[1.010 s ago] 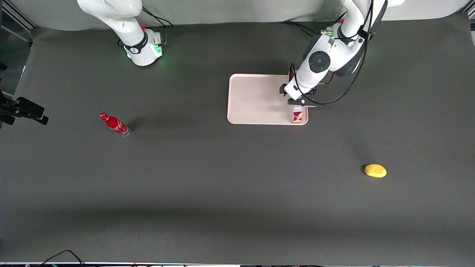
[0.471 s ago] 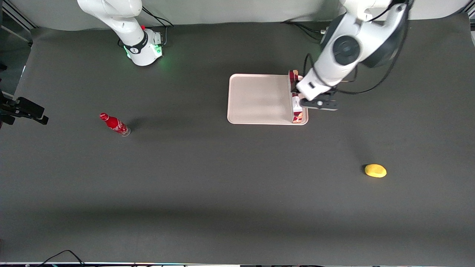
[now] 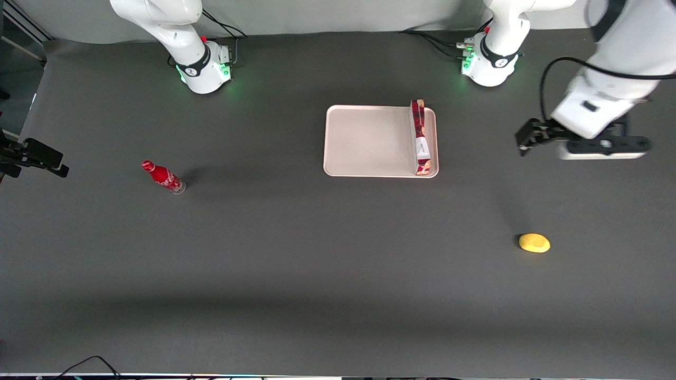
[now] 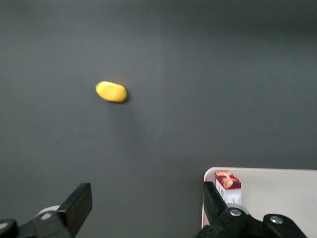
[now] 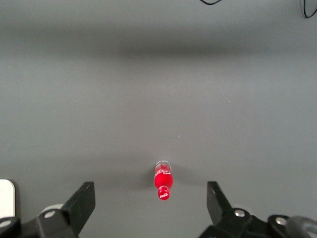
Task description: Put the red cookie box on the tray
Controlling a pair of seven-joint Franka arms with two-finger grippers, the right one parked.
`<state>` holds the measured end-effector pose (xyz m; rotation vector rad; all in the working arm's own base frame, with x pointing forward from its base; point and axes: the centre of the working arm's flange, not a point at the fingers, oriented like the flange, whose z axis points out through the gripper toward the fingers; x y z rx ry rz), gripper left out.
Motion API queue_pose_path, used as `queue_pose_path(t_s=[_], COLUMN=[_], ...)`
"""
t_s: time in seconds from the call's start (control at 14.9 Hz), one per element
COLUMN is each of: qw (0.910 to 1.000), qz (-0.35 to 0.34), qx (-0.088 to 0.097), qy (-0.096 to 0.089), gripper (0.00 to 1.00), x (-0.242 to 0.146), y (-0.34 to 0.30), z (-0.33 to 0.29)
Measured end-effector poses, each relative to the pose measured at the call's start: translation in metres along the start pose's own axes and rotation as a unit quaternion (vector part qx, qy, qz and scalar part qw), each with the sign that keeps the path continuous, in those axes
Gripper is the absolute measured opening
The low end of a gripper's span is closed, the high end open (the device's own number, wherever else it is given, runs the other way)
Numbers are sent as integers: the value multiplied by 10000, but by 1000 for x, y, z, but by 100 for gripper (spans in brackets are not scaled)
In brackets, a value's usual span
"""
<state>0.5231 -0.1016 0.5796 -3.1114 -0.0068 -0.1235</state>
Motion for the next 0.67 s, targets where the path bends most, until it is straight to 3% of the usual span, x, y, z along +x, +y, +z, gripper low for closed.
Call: queue_pose_path(t_s=[0.07,0.2,0.47,0.67], qw=[9999,9998,9997,9997], qz=[-93,-196,-100,-2], qx=[-19,-20,5,36], qy=[42,-71,-219,-226], gripper=[100,100,100,100], x=[9,20,36,40], y=[-12,-24,-32,-35], z=[-13,-31,-18,-16])
